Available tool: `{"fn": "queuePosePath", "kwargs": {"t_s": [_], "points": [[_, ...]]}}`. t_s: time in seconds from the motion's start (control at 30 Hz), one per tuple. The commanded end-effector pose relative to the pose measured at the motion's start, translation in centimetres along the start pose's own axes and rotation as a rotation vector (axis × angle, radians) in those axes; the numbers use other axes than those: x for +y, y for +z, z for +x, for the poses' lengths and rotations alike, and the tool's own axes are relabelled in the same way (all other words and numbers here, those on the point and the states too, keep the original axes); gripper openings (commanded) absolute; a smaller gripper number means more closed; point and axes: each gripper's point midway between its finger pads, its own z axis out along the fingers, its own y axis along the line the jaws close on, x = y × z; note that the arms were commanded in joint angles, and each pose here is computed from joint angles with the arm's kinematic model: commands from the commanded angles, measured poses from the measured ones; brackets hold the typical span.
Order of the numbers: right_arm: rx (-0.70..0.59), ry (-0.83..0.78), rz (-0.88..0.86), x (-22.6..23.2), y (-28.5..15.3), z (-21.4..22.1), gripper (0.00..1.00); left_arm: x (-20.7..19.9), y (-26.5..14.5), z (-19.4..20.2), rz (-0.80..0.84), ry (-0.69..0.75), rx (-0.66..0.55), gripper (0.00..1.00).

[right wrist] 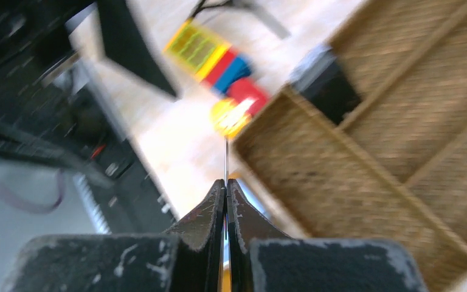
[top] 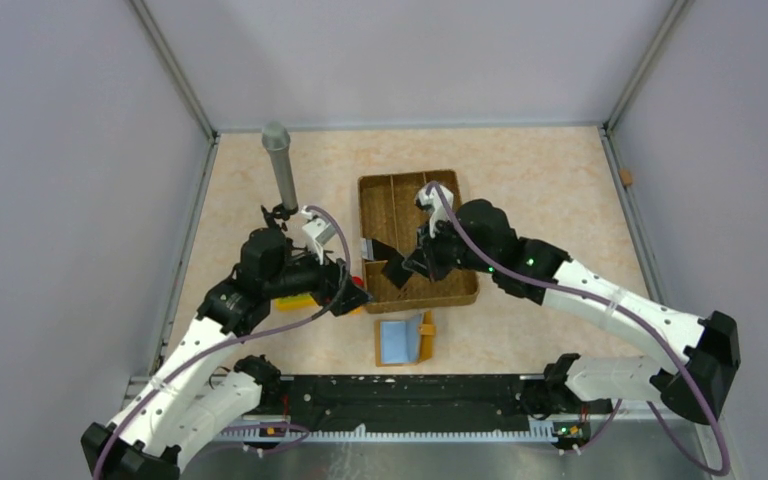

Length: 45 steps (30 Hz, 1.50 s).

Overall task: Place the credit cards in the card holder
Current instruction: Pick up the credit card from the storage box, then insert the credit card into the card holder.

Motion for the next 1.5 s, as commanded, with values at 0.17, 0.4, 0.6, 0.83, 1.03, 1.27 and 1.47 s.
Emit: {"fn": "queuePosePath", "kwargs": {"t_s": [0.17, 0.4, 0.6, 0.83, 1.03, 1.27, 1.47], "points": [[0.154, -0.023, -0.666, 10.0, -5.5, 4.5, 0.00, -6.1, 1.4, 2.2, 0.328, 0.034, 0.136, 0.79], [0.137, -0.018, -0.656, 9.9, -4.8, 4.2, 0.00, -9.1, 1.0, 3.5, 0.485, 0.015, 0.206, 0.35], [0.146, 0.001, -0.609, 9.3, -3.9, 4.2, 0.00, -10.4, 0.5, 3.8, 0.548, -0.004, 0.218, 0.00], [-0.002, 0.109, -0.414, 6.6, -3.4, 3.0, 0.76, -9.8, 0.7, 1.3, 0.443, -0.071, -0.010, 0.00], [-0.125, 0.252, -0.484, 7.2, -3.7, 2.9, 0.68, -9.6, 0.1, -0.1, 0.441, -0.144, -0.197, 0.00], [-0.205, 0.335, -0.586, 8.7, -3.8, 2.5, 0.53, -9.0, 0.1, 0.0, 0.435, -0.207, -0.248, 0.00], [-0.227, 0.370, -0.636, 9.8, -3.7, 2.5, 0.28, -8.5, 0.1, 0.1, 0.423, -0.235, -0.287, 0.00]]}}
